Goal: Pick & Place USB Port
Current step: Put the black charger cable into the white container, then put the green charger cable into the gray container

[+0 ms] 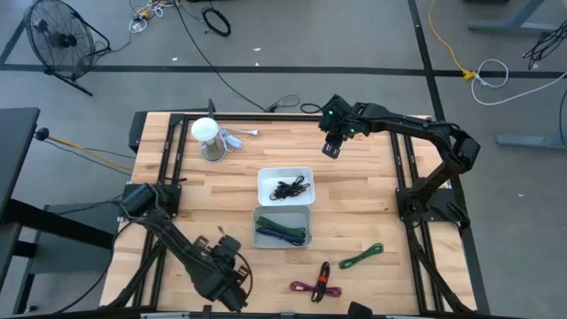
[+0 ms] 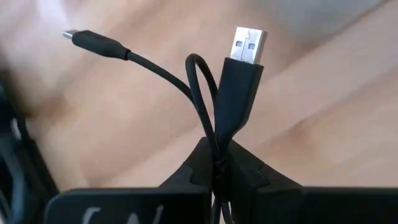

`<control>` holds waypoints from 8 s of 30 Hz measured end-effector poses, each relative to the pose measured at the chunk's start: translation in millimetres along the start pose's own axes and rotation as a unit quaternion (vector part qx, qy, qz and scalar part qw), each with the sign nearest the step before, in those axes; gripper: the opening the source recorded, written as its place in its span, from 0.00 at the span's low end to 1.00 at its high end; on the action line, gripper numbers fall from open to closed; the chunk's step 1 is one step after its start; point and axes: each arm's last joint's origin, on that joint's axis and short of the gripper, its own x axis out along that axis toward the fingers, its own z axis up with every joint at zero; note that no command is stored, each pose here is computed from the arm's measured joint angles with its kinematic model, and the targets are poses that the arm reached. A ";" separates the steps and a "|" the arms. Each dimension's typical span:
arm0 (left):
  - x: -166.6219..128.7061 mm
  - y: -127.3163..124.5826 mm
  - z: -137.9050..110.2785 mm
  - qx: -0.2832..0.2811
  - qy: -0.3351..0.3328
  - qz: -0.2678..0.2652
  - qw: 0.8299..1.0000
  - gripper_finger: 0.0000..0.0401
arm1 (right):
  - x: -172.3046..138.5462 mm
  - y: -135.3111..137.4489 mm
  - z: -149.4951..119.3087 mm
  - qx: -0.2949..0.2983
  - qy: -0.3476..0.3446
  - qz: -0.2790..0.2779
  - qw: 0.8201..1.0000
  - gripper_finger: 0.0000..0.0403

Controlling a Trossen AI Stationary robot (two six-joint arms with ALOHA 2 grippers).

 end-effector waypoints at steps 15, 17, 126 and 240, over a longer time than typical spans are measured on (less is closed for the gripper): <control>-49.8 36.8 101.3 0.180 -0.203 0.011 0.962 0.06 | -0.2 3.3 1.0 0.019 -0.011 0.051 0.998 0.29; -52.1 51.0 115.9 0.186 -0.212 0.021 0.959 0.06 | -0.6 7.6 2.4 0.013 -0.022 0.093 0.995 0.29; 67.0 90.4 238.7 0.253 -0.201 -0.419 0.849 0.42 | -55.7 347.9 -167.8 -0.154 0.175 0.083 0.969 0.52; 68.2 91.6 240.8 0.267 -0.231 -0.381 0.855 0.42 | -1.9 280.2 -30.8 -0.077 -0.269 0.195 0.940 0.00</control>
